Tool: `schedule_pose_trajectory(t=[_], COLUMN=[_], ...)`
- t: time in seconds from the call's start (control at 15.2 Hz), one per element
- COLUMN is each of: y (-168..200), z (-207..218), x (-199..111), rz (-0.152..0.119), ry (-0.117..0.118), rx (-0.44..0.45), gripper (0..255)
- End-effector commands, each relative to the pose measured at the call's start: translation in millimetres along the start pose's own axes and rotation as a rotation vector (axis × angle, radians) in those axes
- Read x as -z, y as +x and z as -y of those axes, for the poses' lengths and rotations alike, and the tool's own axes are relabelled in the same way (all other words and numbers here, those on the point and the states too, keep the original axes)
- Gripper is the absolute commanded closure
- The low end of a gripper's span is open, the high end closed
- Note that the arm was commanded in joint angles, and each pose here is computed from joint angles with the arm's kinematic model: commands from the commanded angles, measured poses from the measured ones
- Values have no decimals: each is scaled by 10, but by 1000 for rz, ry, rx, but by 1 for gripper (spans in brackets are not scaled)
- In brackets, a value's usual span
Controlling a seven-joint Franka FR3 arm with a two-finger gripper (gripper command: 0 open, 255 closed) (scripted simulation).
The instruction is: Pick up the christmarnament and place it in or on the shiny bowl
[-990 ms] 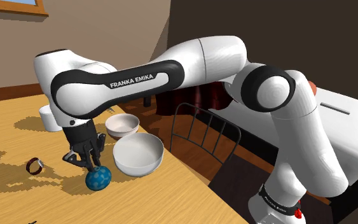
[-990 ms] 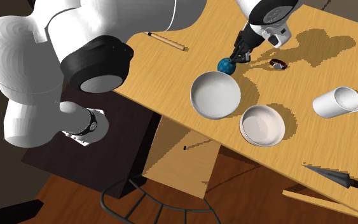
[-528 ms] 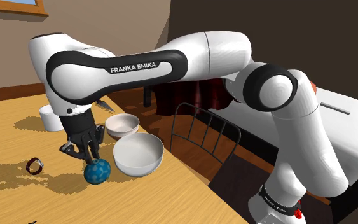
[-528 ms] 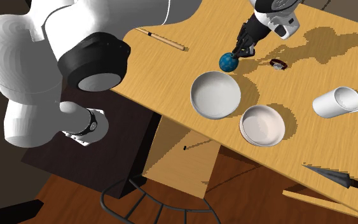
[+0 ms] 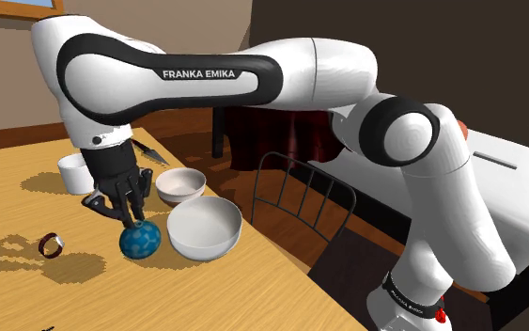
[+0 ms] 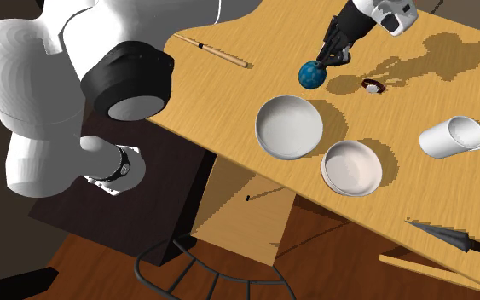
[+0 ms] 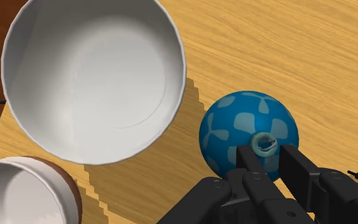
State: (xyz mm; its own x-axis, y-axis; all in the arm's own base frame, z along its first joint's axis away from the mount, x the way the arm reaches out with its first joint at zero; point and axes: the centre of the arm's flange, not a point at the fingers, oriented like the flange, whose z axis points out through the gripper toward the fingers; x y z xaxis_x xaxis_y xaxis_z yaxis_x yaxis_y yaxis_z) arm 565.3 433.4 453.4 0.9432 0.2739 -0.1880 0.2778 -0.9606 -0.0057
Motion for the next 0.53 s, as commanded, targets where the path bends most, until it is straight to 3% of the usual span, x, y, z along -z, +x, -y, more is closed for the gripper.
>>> schedule_pose_trajectory(t=[0.0, 0.46], y=[-24, -93], z=[-1, 2], x=[111, 474], rz=[0, 0], ry=[0, 0], rx=[0, 0], gripper=[255, 255])
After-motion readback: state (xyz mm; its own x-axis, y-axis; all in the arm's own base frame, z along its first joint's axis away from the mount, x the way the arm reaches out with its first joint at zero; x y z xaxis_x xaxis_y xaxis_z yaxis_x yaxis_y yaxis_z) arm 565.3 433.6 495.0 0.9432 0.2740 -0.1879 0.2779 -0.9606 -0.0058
